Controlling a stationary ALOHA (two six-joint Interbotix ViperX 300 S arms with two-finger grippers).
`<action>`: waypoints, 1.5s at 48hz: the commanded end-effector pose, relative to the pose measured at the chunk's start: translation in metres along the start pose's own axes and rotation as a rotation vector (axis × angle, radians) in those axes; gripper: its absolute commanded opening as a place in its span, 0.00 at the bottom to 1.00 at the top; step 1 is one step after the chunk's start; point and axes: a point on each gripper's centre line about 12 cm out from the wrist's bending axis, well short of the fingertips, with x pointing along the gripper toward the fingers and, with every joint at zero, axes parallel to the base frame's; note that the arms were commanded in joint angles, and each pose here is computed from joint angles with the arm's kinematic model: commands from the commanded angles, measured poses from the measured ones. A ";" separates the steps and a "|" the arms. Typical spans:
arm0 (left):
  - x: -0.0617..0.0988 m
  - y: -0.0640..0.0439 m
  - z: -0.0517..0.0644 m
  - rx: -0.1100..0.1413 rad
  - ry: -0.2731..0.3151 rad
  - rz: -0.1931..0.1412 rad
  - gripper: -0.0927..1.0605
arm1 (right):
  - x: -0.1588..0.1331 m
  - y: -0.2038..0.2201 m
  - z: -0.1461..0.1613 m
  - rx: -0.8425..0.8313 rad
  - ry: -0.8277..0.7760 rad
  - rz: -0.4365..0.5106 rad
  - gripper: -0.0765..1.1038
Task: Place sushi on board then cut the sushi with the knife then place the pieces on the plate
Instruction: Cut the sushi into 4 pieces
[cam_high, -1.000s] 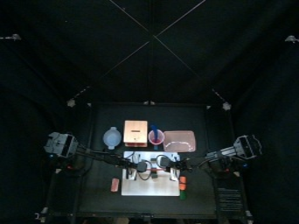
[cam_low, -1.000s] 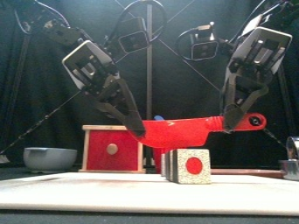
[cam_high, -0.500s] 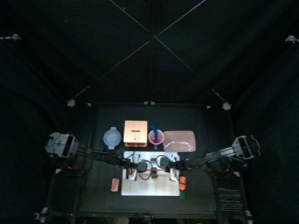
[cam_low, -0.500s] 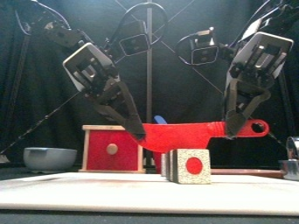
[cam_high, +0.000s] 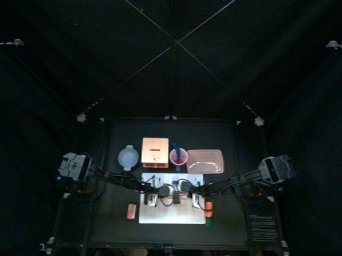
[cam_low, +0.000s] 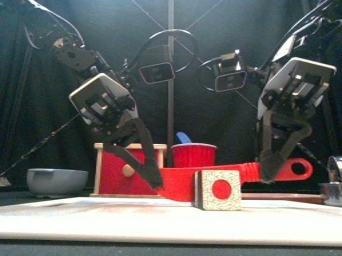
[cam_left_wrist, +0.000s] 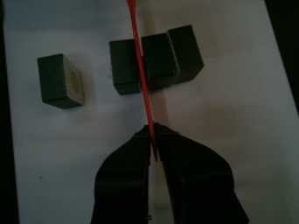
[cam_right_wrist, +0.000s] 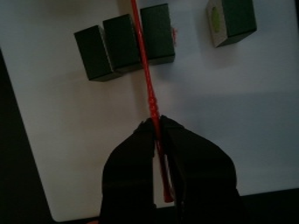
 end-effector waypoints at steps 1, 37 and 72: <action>-0.003 -0.003 0.003 0.008 -0.006 -0.005 0.52 | -0.005 -0.003 0.001 0.013 -0.006 -0.004 0.40; -0.018 0.009 0.017 0.043 -0.053 0.020 0.52 | -0.020 -0.018 0.021 0.016 -0.070 -0.030 0.40; -0.036 -0.033 0.030 0.102 -0.102 -0.050 0.52 | -0.054 0.016 0.018 -0.016 -0.109 0.050 0.40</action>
